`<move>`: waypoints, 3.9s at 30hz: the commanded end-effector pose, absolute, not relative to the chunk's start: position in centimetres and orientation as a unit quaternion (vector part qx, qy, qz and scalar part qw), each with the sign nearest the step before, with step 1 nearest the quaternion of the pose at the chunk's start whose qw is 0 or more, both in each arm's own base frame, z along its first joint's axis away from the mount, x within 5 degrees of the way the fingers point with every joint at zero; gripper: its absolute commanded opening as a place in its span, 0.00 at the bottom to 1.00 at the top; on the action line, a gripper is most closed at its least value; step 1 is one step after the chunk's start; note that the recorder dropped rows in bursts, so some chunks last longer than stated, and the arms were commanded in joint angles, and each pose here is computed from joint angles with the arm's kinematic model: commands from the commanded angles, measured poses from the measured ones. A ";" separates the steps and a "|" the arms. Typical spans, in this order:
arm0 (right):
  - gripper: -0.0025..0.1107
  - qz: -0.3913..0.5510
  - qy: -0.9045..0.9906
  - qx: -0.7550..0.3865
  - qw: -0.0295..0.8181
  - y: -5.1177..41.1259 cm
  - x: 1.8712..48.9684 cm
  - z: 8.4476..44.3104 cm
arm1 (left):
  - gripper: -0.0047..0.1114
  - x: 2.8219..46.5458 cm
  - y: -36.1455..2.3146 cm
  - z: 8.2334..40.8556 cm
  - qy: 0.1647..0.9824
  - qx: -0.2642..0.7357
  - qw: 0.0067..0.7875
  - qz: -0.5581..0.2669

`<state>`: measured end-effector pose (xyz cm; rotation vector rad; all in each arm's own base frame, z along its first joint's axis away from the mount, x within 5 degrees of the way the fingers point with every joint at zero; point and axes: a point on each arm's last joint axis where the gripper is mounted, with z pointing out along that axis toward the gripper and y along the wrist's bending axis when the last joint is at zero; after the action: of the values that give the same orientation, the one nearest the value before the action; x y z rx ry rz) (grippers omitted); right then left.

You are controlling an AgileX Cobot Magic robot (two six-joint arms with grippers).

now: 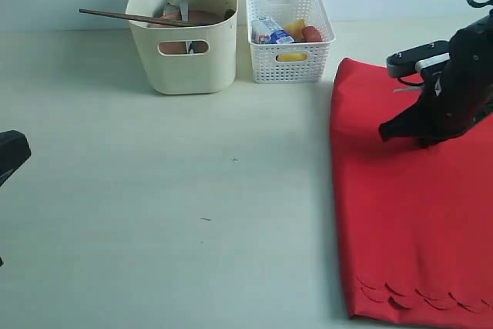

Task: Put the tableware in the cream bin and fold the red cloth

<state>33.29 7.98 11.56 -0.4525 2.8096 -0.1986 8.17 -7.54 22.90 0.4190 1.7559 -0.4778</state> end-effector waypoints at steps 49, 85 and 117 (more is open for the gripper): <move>0.02 -0.134 0.963 -0.088 0.217 7.5 44.6 15.4 | 0.04 8.2 -7.4 22.8 0.754 0.181 0.598 -0.205; 0.02 -0.115 0.959 0.001 0.260 2.6 48.3 12.9 | 0.04 8.2 -7.4 22.8 0.754 0.181 0.598 -0.205; 0.02 0.172 0.790 0.075 0.584 3.0 21.4 27.4 | 0.04 8.2 -7.4 22.8 0.753 0.180 0.598 -0.206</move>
<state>22.32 3.13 27.29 0.1671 1.8669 0.3859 8.17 -7.54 22.90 0.4190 1.7559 -0.4778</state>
